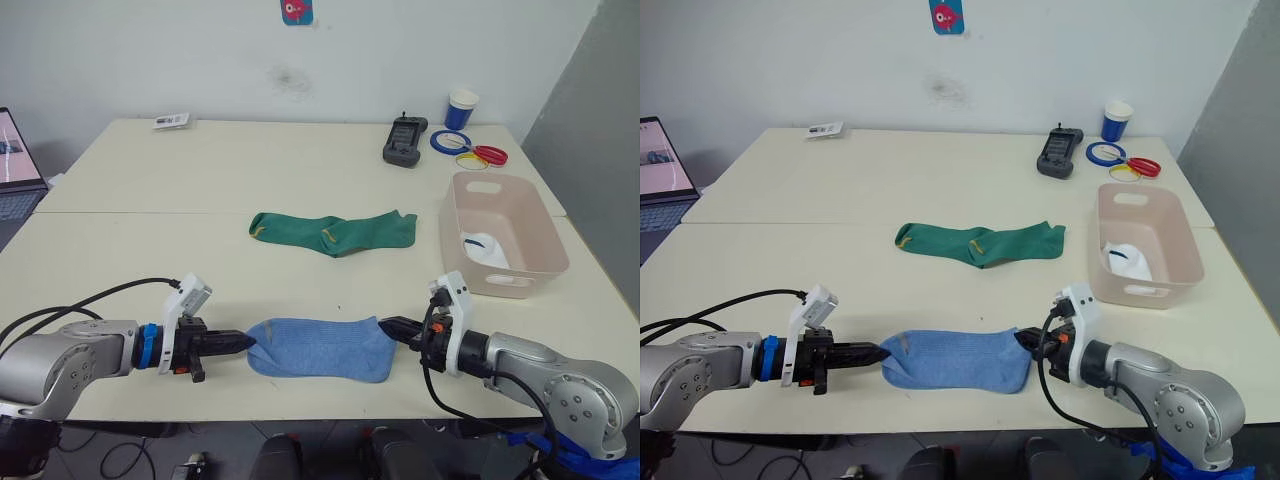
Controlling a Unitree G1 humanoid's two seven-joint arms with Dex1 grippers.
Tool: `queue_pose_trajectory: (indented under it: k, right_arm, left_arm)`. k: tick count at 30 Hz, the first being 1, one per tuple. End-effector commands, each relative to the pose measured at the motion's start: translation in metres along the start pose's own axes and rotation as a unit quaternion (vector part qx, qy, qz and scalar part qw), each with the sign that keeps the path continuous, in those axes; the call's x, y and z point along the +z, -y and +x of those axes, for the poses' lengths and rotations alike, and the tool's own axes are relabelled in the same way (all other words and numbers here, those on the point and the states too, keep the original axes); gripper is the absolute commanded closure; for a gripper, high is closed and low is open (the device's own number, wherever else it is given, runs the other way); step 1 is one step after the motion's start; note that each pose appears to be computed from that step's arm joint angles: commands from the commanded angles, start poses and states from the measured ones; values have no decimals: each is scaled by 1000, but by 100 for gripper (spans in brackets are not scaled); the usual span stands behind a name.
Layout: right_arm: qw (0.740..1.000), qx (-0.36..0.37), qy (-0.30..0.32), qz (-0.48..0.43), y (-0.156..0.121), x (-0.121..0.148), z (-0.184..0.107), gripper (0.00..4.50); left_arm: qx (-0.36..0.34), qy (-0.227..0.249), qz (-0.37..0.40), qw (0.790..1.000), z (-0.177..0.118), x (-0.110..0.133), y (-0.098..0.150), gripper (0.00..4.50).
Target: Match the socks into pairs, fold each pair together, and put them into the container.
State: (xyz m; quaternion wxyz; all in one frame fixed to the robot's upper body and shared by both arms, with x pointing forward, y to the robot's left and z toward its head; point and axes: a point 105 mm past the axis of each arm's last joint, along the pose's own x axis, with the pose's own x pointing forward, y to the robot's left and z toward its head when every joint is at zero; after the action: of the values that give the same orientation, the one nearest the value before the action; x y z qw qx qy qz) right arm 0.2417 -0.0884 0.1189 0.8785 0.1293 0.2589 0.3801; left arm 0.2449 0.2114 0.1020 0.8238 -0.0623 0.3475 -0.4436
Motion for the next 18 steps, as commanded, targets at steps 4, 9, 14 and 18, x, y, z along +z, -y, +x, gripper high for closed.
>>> queue_pose_trajectory:
  k: [4, 9, 14, 18]
  right_arm:
    - [999, 5, 21, -33, -5, 14, 0, 450]
    - [999, 8, 20, -36, -5, 15, 1, 450]
    - [999, 5, 8, -33, -2, 8, 2, 450]
    - [1000, 6, -1, -30, -1, 4, 1, 450]
  left_arm:
    - [-6, -3, 11, 1000, 4, -2, 1, 444]
    - [-7, -6, 10, 1000, 5, -5, 2, 444]
    - [-6, -7, 8, 1000, 5, -7, 2, 444]
    - [-5, -6, 7, 1000, 7, -9, 2, 444]
